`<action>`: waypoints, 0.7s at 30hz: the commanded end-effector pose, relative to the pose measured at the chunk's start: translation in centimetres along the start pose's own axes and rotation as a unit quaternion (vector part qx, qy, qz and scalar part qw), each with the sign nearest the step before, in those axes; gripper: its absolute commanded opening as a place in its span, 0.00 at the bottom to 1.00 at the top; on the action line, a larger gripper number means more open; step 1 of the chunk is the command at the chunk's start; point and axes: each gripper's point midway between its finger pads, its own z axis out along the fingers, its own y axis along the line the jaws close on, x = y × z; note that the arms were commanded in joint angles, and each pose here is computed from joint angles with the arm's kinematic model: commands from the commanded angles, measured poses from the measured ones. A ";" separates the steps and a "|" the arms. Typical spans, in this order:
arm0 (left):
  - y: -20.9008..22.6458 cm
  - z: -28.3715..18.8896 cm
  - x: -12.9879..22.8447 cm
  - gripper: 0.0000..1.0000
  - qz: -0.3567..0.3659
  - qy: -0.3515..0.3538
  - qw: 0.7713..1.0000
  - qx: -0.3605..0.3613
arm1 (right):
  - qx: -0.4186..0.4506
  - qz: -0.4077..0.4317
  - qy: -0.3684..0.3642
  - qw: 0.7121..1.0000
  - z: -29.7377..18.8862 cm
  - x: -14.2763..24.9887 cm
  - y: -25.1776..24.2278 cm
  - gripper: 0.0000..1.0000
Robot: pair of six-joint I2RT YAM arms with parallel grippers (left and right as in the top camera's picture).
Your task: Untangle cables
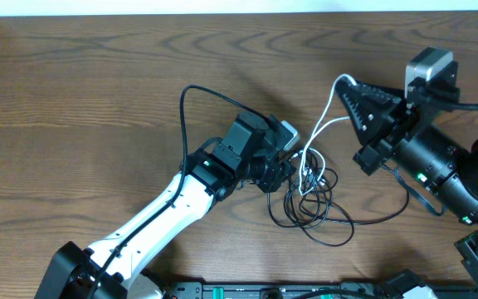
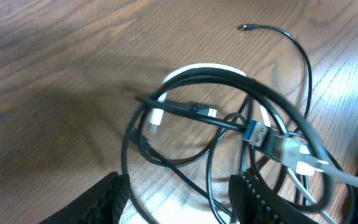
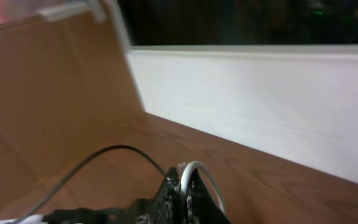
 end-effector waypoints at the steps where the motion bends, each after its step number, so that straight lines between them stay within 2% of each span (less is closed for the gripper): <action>1: -0.1 -0.1 -0.3 0.57 0.000 0.000 1.000 0.000 | 0.131 -0.007 -0.026 0.991 -1.2 -1.1 -4.2 0.01; 3: -0.1 -0.1 -0.2 0.57 0.000 0.001 1.000 0.000 | 0.184 0.002 -0.036 0.982 -1.8 -1.4 -6.0 0.01; 5: -0.1 -0.1 -0.3 0.58 0.000 0.000 1.000 0.000 | 0.172 0.008 -0.040 0.984 -1.8 -1.6 -5.5 0.01; 8: -0.3 -0.1 -0.6 0.61 0.000 -0.006 1.000 0.006 | 0.080 0.004 -0.038 0.996 -1.2 -1.8 -2.3 0.01; 10: -1.0 -0.1 -0.9 0.64 0.005 -0.011 1.000 0.023 | -0.037 -0.023 -0.033 0.999 -1.0 -1.9 1.7 0.01; 13: -1.9 0.0 -1.2 0.67 0.013 -0.017 0.999 0.038 | -0.210 -0.101 -0.039 0.972 -2.3 -1.9 7.7 0.01; 14: -2.1 0.1 -1.1 0.67 0.014 -0.016 0.999 0.039 | -0.254 -0.123 -0.045 0.958 -3.0 -1.9 9.1 0.01; 15: -2.1 0.1 -1.1 0.67 0.015 -0.016 0.999 0.040 | -0.258 -0.129 -0.048 0.956 -3.1 -2.0 9.3 0.01; 18: -2.1 0.1 -1.0 0.67 0.014 -0.014 0.999 0.040 | -0.154 -0.118 -0.056 0.979 -1.7 -2.7 5.9 0.01; 21: -2.1 0.1 -0.9 0.67 0.013 -0.011 0.999 0.040 | 0.072 -0.079 -0.067 0.992 -1.1 -3.6 -2.0 0.01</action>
